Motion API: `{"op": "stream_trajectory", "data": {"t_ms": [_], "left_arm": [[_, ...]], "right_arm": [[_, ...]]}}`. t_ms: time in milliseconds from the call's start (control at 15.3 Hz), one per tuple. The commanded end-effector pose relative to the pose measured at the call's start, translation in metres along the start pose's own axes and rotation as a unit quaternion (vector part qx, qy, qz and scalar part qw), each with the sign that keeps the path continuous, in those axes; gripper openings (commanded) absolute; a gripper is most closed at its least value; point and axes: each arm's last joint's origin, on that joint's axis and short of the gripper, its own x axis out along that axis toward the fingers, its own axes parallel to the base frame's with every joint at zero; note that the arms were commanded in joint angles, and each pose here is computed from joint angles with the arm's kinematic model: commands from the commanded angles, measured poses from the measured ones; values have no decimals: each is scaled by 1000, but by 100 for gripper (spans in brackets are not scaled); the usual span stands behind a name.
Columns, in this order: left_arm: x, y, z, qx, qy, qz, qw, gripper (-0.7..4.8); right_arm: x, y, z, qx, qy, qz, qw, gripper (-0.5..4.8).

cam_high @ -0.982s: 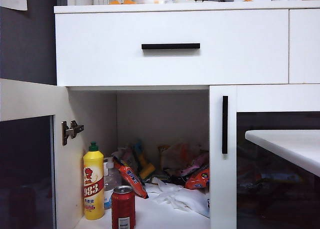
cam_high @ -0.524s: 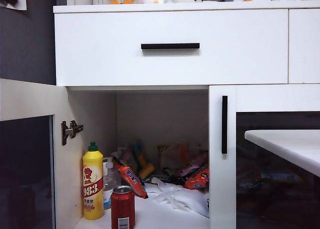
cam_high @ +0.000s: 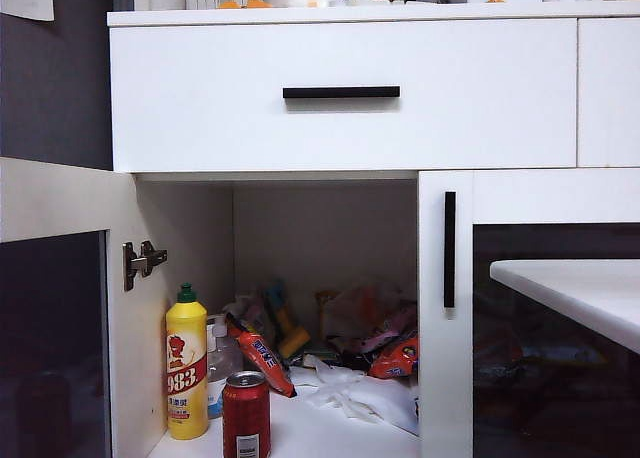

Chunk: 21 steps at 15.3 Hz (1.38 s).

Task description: Open the left door of the white cabinet, pick up a can of beverage from the table on the right, place it inside the cabinet, and finally close the cabinet door.

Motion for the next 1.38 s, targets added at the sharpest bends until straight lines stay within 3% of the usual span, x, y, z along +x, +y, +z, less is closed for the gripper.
{"op": "stream_trajectory", "data": {"t_ms": [65,196,327,589,655,851,1048,1113,1244,1375], "left_arm": [[8,11,0,-67,18,-39,997,10],[20,14,-5,-119,70,-32,990,-6],[32,16,-10,-137,121,-37,982,-6],[35,11,-7,-142,111,-136,974,-6],[35,6,-6,-137,111,-173,969,-6],[43,-12,-1,-101,107,-205,968,-6],[54,-25,0,-75,116,-207,969,-6],[56,-28,3,-65,101,-195,973,-6],[50,-31,10,-51,60,-234,969,-6],[40,-30,11,-51,40,-211,975,-6]], "right_arm": [[-2,1,4,-9,-15,2,1000,134],[-2,1,5,-11,-24,1,1000,134],[-5,1,9,-16,-40,2,999,134],[-7,2,10,-18,-47,1,999,134],[-7,2,10,-18,-47,1,999,134],[-9,3,10,-18,-48,2,999,134],[-16,4,9,-17,-48,1,999,134],[-20,6,8,-17,-46,-1,999,134],[-24,6,7,-17,-46,-5,999,134],[-27,7,8,-18,-50,-7,999,134]]}}
